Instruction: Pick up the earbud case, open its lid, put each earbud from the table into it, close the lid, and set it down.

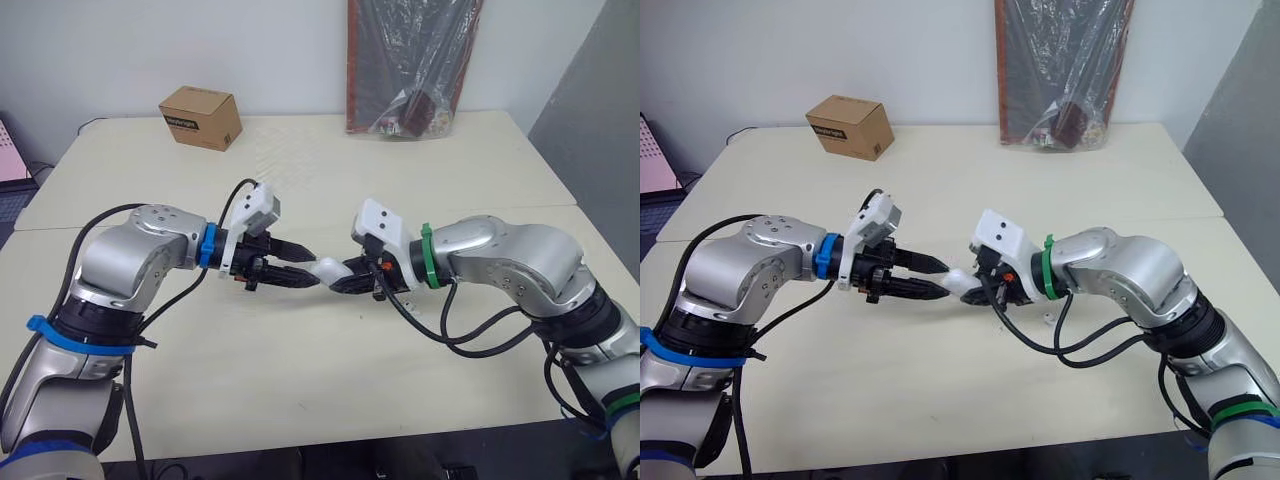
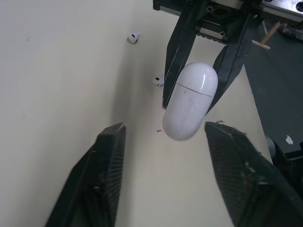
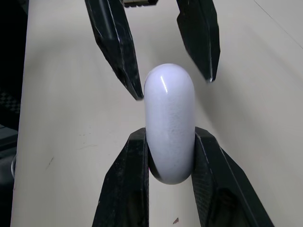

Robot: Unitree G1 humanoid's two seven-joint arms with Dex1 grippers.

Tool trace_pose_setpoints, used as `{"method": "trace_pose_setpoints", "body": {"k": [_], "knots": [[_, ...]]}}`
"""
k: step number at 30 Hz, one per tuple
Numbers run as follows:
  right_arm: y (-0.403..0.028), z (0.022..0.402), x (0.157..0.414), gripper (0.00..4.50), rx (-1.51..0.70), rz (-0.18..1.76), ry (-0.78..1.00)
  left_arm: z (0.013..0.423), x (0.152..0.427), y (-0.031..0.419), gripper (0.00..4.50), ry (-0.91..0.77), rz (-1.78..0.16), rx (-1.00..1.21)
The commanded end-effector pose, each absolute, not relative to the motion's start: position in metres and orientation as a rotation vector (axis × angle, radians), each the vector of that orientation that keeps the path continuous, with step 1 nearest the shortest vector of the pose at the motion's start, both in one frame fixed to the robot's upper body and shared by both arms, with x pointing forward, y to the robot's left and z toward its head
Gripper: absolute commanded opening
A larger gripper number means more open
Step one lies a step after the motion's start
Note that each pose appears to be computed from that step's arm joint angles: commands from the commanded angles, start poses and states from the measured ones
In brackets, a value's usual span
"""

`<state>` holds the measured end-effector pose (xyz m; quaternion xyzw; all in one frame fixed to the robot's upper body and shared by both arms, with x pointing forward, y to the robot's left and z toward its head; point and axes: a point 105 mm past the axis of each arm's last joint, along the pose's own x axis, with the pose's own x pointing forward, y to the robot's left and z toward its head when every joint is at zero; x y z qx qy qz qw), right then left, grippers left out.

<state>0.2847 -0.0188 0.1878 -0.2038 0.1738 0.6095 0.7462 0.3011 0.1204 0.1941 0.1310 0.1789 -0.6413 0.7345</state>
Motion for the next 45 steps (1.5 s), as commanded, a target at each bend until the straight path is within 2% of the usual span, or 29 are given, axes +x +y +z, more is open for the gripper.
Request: {"method": "trace_pose_setpoints", "body": {"k": [1, 18, 21, 25, 45], "knots": [[-0.012, 0.196, 0.283, 0.78, -0.487, 1.370, 0.333, 0.202, 0.296, 0.116, 2.66, 0.356, -1.455, 0.368], [-0.007, 0.194, 0.283, 0.78, -0.521, 1.412, 0.335, 0.197, 0.288, 0.114, 2.66, 0.375, -1.524, 0.426], [-0.006, 0.195, 0.283, 0.78, -0.528, 1.417, 0.332, 0.198, 0.289, 0.114, 2.06, 0.368, -1.530, 0.424], [-0.005, 0.194, 0.282, 0.78, -0.533, 1.426, 0.331, 0.199, 0.289, 0.113, 0.81, 0.364, -1.536, 0.419], [0.003, 0.200, 0.283, 0.78, -0.545, 1.453, 0.310, 0.189, 0.283, 0.108, 0.78, 0.373, -1.569, 0.487]]}}
